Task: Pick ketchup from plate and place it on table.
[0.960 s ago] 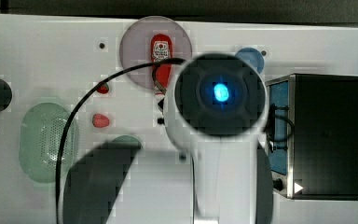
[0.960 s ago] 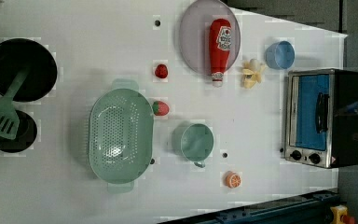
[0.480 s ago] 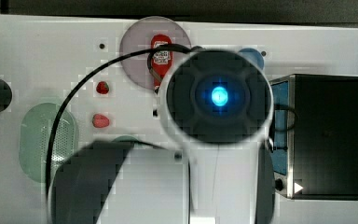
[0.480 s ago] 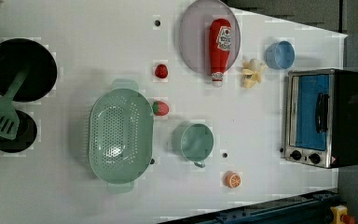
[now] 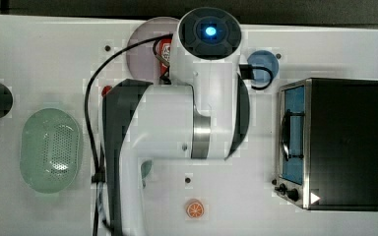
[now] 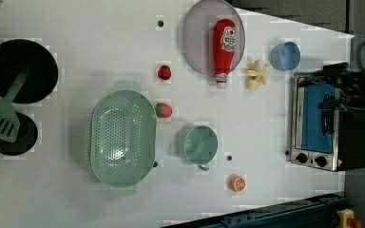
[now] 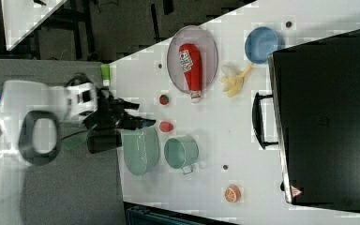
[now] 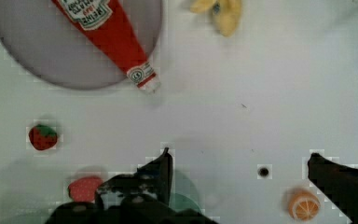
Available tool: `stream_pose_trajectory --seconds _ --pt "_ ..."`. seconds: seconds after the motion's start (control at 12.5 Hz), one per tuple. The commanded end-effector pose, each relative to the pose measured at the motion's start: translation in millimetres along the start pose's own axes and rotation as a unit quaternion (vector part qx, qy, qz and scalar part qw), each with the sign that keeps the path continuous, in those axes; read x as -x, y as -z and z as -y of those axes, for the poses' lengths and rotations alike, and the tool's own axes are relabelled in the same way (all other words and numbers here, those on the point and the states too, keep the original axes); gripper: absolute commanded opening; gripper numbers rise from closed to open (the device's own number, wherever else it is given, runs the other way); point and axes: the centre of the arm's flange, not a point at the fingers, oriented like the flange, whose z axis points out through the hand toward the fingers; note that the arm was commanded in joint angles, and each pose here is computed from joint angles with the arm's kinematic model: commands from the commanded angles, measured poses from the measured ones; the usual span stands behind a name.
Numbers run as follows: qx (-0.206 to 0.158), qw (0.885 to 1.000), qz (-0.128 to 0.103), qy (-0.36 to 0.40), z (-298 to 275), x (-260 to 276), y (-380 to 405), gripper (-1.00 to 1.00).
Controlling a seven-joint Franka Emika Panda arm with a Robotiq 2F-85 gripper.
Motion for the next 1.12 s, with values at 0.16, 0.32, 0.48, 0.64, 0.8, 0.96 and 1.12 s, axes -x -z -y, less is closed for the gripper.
stream_pose_trajectory --seconds 0.16,0.32,0.48,0.64,0.8,0.96,1.12 --pt "-0.011 0.990 -0.018 0.143 33.4 -2.5 -19.0 1.00" --pt "-0.015 0.981 -0.018 0.191 46.1 -15.0 -50.2 1.00" --pt "-0.021 0.974 -0.023 0.225 56.2 -28.0 -81.7 1.00" --pt "-0.030 0.970 -0.036 0.240 66.0 -41.7 -106.7 1.00" --pt "-0.023 0.966 -0.045 0.255 77.4 -53.5 -127.2 1.00" --pt "-0.015 0.962 -0.050 0.267 91.3 -65.2 -144.1 1.00" --pt "-0.007 0.960 -0.050 0.276 101.5 -76.1 -161.7 1.00"
